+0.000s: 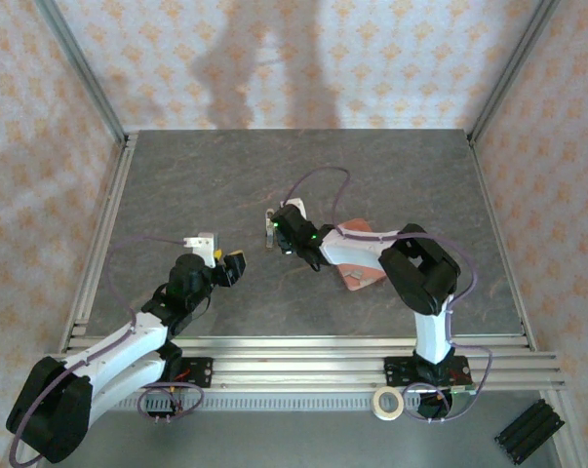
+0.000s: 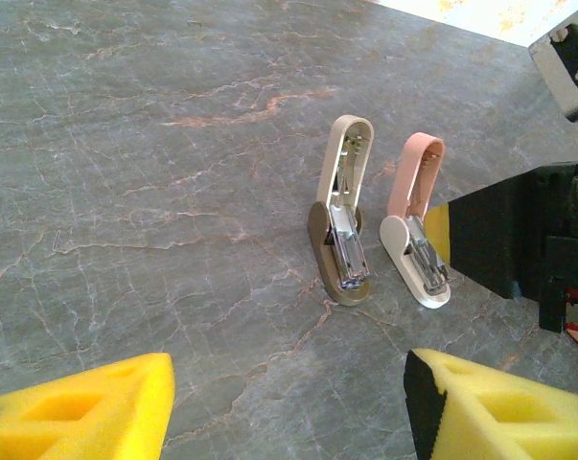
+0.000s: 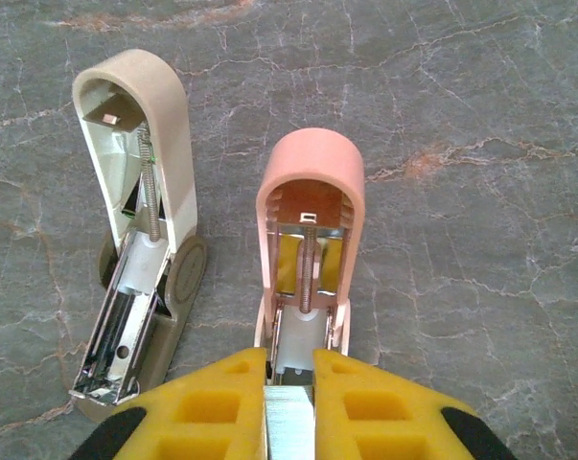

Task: Load the staples into the stapler

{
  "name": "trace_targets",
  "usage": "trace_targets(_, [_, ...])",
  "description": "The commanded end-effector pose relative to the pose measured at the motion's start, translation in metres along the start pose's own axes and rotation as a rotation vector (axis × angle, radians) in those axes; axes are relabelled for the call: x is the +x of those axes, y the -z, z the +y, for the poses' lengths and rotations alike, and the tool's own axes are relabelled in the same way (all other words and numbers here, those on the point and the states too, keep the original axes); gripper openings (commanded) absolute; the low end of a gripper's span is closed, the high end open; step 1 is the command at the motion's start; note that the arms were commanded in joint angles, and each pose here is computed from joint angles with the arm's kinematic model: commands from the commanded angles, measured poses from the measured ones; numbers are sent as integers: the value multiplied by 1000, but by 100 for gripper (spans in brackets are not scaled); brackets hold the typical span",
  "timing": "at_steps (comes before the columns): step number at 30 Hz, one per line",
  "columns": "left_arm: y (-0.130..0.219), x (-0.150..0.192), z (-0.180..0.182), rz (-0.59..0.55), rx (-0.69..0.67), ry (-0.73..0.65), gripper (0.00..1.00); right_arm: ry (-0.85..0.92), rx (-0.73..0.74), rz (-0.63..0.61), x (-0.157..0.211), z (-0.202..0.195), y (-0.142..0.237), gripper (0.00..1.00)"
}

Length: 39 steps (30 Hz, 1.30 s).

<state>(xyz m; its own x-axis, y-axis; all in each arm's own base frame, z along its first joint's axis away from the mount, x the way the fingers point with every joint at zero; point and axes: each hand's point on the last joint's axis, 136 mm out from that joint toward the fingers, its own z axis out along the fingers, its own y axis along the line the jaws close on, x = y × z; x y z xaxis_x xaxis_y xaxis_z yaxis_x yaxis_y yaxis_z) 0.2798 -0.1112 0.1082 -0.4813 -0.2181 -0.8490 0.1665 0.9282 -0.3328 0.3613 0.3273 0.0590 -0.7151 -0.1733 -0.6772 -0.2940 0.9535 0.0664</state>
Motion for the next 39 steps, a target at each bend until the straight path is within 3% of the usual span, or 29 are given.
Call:
trace_targets(1, [1,-9,1,-33,-10,1,66,-7,10,20,7,0,-5,16])
trace_targets(10, [1,-9,1,-34,-11,4,66,-8,11,20,7,-1,-2,16])
trace_targets(20, [1,-9,1,-33,-9,7,65,-86,-43,-65,-22,4,27,16])
trace_targets(39, [2,-11,1,-36,-9,6,66,-105,-10,-16,-3,1,4,16])
